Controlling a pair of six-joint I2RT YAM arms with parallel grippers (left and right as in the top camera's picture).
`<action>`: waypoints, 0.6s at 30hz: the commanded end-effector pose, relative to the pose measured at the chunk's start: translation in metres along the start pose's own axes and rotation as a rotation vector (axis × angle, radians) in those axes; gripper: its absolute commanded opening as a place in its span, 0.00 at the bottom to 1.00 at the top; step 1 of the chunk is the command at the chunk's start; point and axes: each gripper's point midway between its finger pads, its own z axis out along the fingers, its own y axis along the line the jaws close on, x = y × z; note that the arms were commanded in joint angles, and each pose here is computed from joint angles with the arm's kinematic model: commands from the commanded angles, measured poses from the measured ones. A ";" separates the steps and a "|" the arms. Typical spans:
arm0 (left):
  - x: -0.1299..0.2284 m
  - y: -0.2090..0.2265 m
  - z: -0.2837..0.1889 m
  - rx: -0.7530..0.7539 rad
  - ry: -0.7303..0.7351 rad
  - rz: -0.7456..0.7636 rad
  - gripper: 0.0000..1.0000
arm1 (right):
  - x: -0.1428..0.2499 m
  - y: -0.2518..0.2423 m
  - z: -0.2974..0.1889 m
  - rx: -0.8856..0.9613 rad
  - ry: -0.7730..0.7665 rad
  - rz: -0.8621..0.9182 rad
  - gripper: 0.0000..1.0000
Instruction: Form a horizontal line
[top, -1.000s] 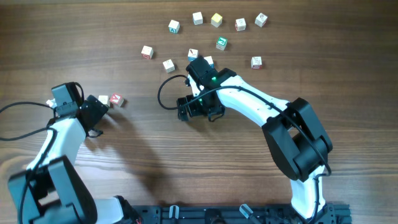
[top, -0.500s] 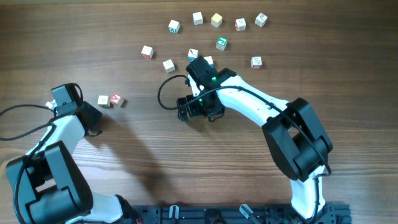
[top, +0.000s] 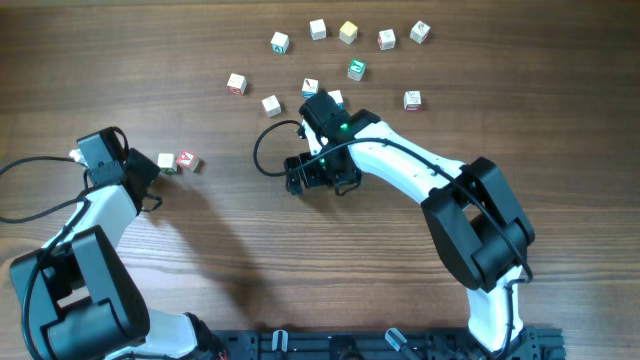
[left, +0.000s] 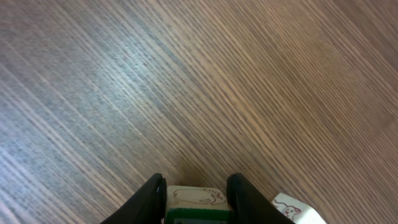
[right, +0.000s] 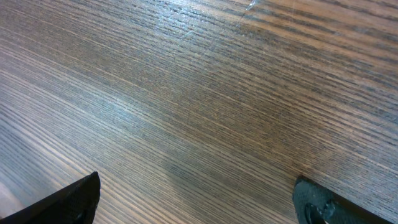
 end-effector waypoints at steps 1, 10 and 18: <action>0.003 -0.003 0.002 0.027 0.017 0.024 0.32 | -0.002 -0.008 0.002 0.036 -0.011 0.000 1.00; -0.018 -0.020 0.001 0.098 -0.071 0.120 0.32 | -0.002 -0.008 0.002 0.036 -0.012 0.000 1.00; -0.013 -0.032 0.001 0.168 -0.060 0.280 0.31 | -0.006 -0.007 0.002 0.033 -0.030 -0.005 1.00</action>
